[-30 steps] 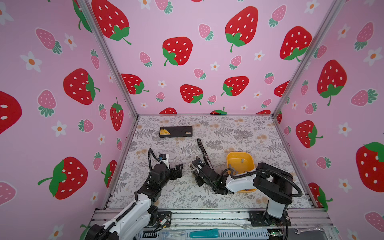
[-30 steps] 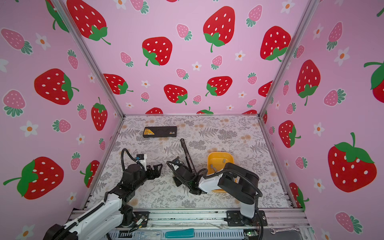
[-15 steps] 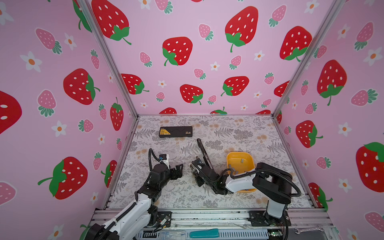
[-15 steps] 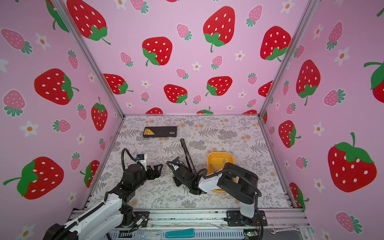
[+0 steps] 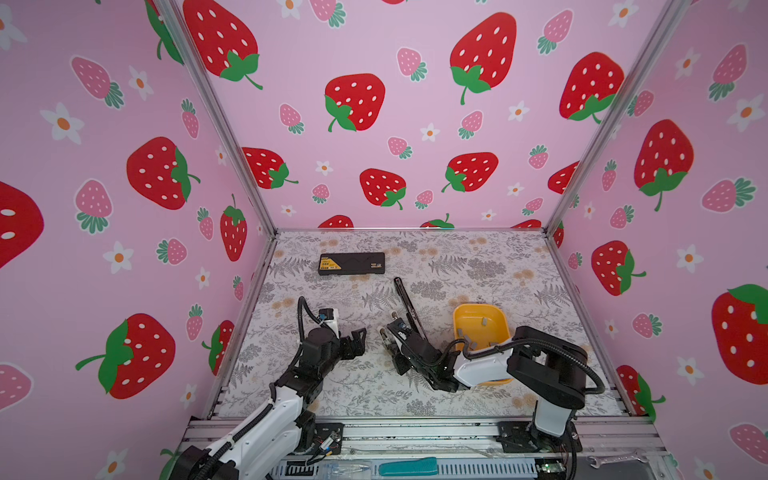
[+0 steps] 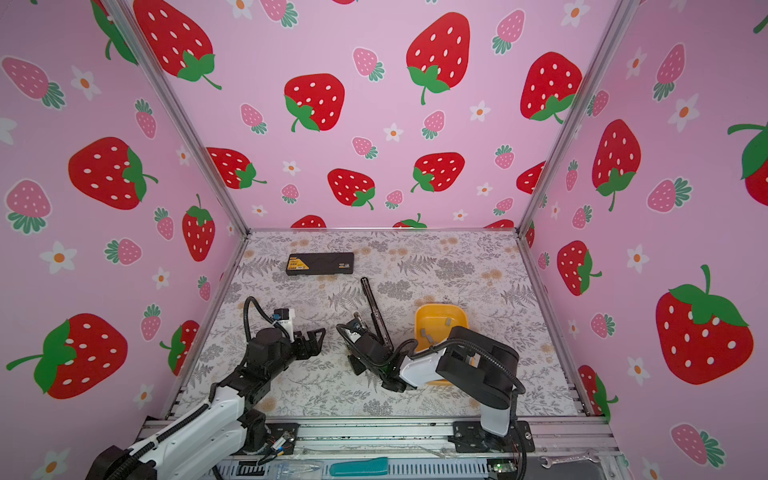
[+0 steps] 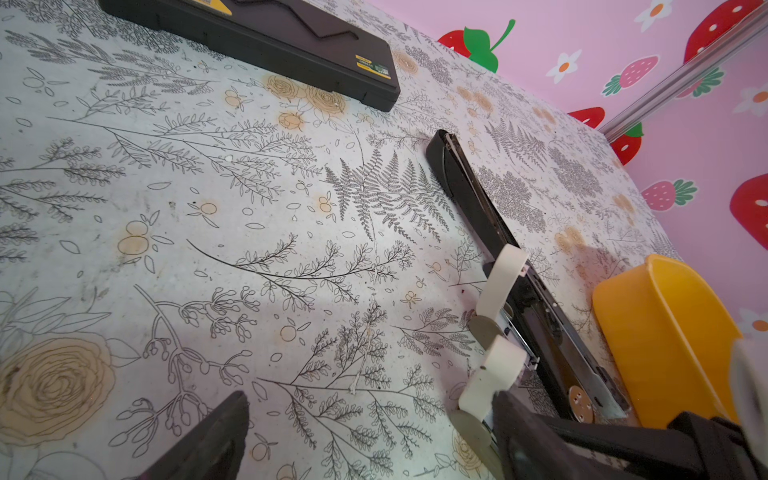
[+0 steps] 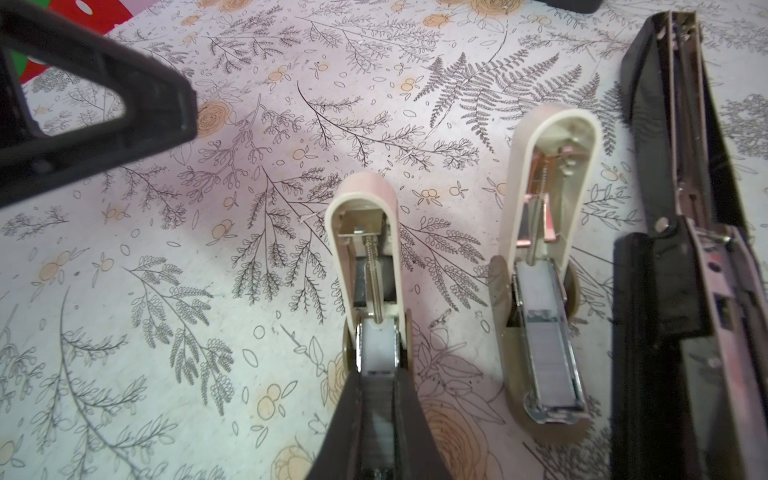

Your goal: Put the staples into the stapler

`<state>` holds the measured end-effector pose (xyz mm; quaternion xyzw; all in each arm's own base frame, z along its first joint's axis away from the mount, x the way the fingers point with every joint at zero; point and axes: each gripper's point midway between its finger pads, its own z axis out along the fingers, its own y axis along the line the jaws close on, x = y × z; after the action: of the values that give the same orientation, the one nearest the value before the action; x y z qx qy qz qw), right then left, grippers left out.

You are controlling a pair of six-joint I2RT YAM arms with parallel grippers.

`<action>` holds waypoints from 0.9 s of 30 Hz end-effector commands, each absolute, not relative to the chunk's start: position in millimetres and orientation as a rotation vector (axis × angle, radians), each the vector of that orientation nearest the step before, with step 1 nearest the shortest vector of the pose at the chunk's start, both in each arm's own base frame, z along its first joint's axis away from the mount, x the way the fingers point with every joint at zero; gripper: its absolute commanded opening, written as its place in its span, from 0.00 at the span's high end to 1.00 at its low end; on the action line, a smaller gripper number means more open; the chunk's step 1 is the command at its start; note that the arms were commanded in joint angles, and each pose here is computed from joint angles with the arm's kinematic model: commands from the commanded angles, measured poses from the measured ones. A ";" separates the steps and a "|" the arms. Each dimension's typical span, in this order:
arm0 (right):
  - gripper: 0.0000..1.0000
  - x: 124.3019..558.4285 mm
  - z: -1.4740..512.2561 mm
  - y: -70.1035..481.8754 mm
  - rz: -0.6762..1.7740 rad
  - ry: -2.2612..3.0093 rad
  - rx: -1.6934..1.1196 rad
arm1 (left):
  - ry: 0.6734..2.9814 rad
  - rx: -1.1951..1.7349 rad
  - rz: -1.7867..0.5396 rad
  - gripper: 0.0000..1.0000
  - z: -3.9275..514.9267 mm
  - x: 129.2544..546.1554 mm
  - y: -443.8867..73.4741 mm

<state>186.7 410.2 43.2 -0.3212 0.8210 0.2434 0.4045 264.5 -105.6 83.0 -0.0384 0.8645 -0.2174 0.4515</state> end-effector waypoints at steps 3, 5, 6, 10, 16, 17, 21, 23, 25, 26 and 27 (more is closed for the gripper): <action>0.90 173.4 30.1 401.5 0.610 2.123 -0.851 | 2.091 -0.083 -0.535 0.07 98.9 272.4 -107.8; 0.83 172.5 30.1 402.1 0.609 2.122 -0.856 | 2.091 -0.082 -0.536 0.07 99.6 272.6 -108.2; 0.80 172.9 30.3 401.8 0.608 2.122 -0.856 | 2.091 -0.082 -0.536 0.07 99.5 272.6 -108.1; 0.76 173.9 35.5 401.5 0.607 2.114 -0.849 | 2.094 -0.082 -0.535 0.07 98.4 272.4 -108.1; 0.70 176.7 51.2 397.6 0.602 2.092 -0.820 | 2.097 -0.081 -0.533 0.07 98.5 273.1 -108.5; 0.69 177.7 54.2 396.4 0.601 2.087 -0.809 | 2.096 -0.081 -0.532 0.07 98.9 273.4 -108.5; 0.70 179.2 57.8 394.0 0.600 2.079 -0.791 | 2.103 -0.079 -0.535 0.07 98.4 273.2 -109.3; 0.70 177.4 56.1 395.8 0.610 2.080 -0.805 | 2.107 -0.071 -0.553 0.07 99.4 271.9 -111.9; 0.66 173.5 51.0 397.8 0.625 2.084 -0.834 | 2.115 -0.074 -0.568 0.07 101.8 270.9 -113.5; 0.63 171.3 48.6 398.7 0.632 2.085 -0.847 | 2.126 -0.102 -0.566 0.06 101.6 270.4 -111.4; 0.59 168.6 45.2 399.2 0.640 2.086 -0.863 | 2.134 -0.137 -0.570 0.04 102.6 270.3 -109.7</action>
<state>178.1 399.4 56.5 -0.3247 0.8204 0.2482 0.4000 263.7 -106.1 81.1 -0.0423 0.8704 -0.2166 0.4402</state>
